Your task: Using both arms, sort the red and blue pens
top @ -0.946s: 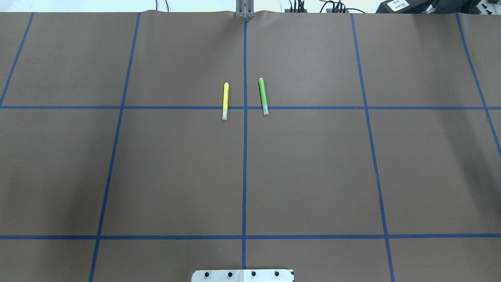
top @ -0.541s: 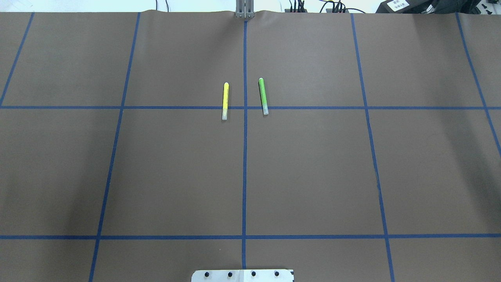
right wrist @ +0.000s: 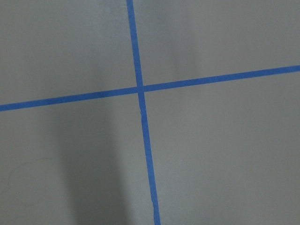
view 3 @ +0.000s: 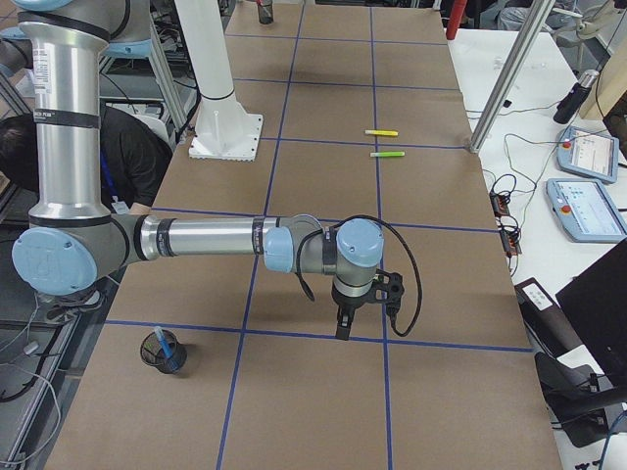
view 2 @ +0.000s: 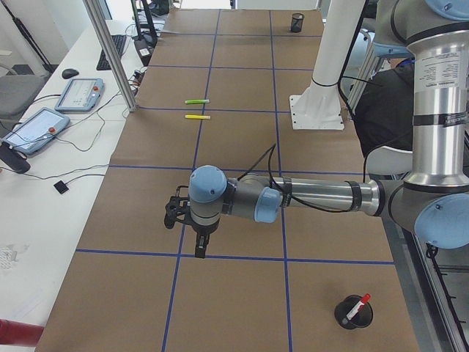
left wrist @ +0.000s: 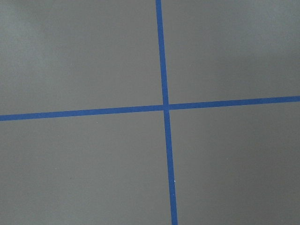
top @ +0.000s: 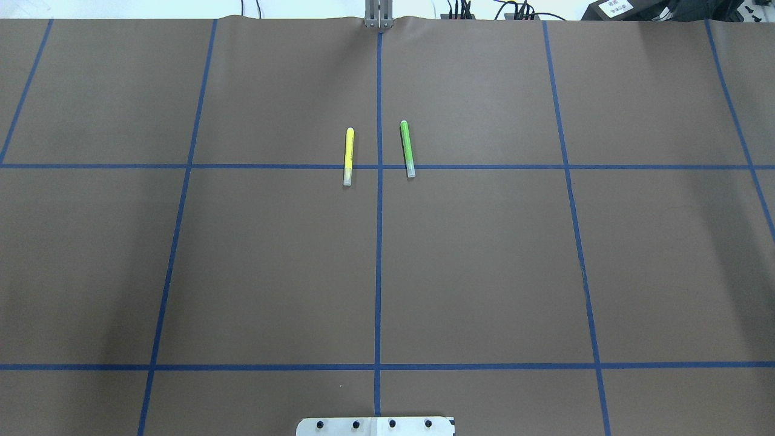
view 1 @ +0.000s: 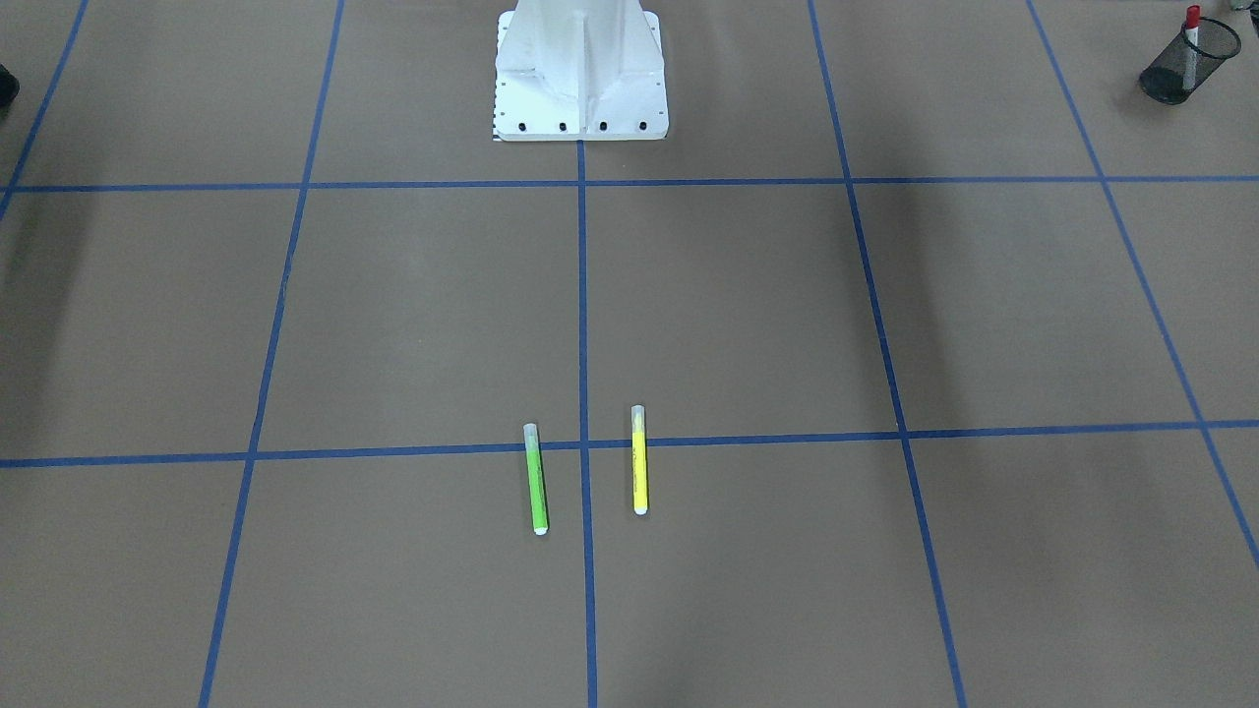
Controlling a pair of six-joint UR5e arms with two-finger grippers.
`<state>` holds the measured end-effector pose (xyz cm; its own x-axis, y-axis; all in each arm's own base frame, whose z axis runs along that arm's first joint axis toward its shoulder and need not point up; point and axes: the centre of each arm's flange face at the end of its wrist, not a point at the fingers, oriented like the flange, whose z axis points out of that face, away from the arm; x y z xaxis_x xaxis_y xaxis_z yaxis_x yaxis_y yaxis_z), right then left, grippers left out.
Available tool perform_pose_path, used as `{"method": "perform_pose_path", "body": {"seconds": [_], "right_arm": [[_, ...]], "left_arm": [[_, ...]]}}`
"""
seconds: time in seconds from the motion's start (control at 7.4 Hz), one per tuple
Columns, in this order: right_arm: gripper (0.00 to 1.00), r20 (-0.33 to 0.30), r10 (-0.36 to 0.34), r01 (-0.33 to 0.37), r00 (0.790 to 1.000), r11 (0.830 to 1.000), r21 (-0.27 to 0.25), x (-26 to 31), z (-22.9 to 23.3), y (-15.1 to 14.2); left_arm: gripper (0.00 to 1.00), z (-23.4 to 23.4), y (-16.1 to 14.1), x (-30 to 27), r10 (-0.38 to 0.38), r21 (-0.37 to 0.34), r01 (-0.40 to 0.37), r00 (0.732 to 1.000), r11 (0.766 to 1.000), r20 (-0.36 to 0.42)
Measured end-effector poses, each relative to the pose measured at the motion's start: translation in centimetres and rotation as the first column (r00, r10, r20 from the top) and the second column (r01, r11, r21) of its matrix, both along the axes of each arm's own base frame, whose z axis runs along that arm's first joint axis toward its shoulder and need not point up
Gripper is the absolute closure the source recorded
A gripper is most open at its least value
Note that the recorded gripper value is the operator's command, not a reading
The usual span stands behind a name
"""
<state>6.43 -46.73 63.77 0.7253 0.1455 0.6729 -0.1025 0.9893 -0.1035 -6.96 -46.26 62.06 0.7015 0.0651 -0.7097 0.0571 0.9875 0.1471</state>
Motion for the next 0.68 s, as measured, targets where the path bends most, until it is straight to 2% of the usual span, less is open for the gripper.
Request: {"method": "perform_pose_path", "body": {"seconds": [0.68], "right_arm": [[0.0,0.023,0.0,0.0,1.0,1.0,-0.011,-0.14,0.39,0.29]], "left_arm": [[0.0,0.22,0.17,0.02,0.0,-0.008,0.0,1.0,1.0,-0.001]]}}
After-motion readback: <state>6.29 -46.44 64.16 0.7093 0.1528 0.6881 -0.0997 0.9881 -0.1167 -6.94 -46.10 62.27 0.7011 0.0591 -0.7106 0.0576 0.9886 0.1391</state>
